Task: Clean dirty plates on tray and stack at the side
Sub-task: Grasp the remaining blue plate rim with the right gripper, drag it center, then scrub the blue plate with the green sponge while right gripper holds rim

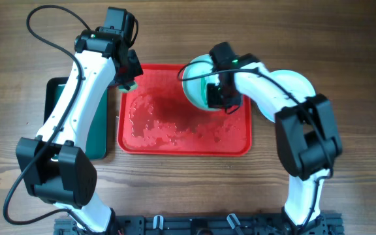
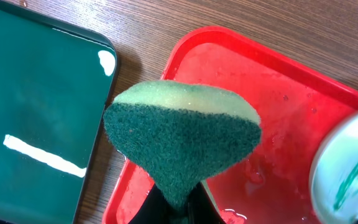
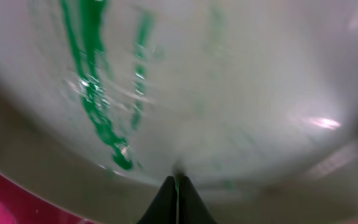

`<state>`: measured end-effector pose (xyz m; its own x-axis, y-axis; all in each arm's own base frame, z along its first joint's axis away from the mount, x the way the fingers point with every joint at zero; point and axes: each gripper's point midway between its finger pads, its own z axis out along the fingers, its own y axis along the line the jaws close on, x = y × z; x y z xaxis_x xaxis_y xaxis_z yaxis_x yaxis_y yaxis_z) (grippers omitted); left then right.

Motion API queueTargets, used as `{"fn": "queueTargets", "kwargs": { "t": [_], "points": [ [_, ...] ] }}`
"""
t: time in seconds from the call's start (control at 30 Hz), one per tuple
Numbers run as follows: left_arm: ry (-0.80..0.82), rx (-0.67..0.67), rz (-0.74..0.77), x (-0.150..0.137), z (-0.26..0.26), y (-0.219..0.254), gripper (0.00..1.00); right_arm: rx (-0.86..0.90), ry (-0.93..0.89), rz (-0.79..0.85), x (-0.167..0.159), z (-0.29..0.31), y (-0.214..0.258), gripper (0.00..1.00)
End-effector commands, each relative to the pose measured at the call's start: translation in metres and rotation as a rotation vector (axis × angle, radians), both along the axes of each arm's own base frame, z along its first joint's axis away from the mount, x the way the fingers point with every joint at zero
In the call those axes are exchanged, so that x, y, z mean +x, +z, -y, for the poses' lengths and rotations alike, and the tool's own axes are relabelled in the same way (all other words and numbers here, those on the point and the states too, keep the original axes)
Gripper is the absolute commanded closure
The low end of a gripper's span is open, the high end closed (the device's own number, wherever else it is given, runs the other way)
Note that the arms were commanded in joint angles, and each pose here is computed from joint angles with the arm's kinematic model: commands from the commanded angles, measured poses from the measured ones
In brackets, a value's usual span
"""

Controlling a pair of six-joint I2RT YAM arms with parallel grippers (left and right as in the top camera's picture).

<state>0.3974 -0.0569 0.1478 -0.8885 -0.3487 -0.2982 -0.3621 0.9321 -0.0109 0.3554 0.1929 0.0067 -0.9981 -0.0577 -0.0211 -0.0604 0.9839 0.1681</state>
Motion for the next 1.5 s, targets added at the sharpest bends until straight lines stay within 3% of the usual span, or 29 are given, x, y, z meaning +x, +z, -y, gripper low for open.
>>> {"fn": "queueTargets", "kwargs": {
  "t": [0.0,0.23,0.37,0.47,0.57,0.67,0.83,1.07,1.2,1.27,1.47],
  "points": [
    [0.013,-0.016,0.016,0.003,0.001,0.005,0.96,0.031,0.042,-0.056,-0.019,-0.021,0.0,0.95],
    [0.012,-0.015,0.016,0.003,0.001,0.005,0.95,0.108,0.223,-0.141,-0.068,-0.063,0.014,0.96],
    [0.012,-0.015,0.016,0.003,0.001,0.005,0.95,0.164,0.15,-0.029,-0.045,-0.052,0.059,0.96],
    [0.012,-0.015,0.016,0.003,0.001,0.005,0.95,0.166,0.023,0.041,-0.02,-0.011,0.088,0.96],
    [0.013,-0.016,0.016,0.003,0.001,0.005,0.96,0.05,-0.123,0.003,-0.013,0.051,0.077,0.92],
    [0.013,-0.016,0.016,0.003,0.001,0.005,0.96,0.031,-0.177,-0.049,-0.022,0.074,0.058,0.92],
    [0.013,-0.017,0.021,0.004,0.001,0.005,0.96,0.005,-0.199,-0.044,-0.027,0.08,0.033,0.82],
    [0.013,-0.017,0.023,0.004,0.002,0.005,0.96,0.034,-0.167,-0.124,-0.026,0.07,-0.012,0.8],
    [0.013,-0.018,0.023,0.005,0.002,0.005,0.96,0.051,-0.141,-0.122,-0.023,0.066,-0.013,0.84],
    [0.013,-0.018,0.026,0.005,0.002,0.005,0.96,0.078,-0.113,-0.104,-0.017,0.061,-0.009,0.96],
    [0.013,-0.019,0.031,0.006,0.002,0.006,0.96,0.322,-0.044,0.068,0.028,0.007,0.017,0.96]
  ]
}}
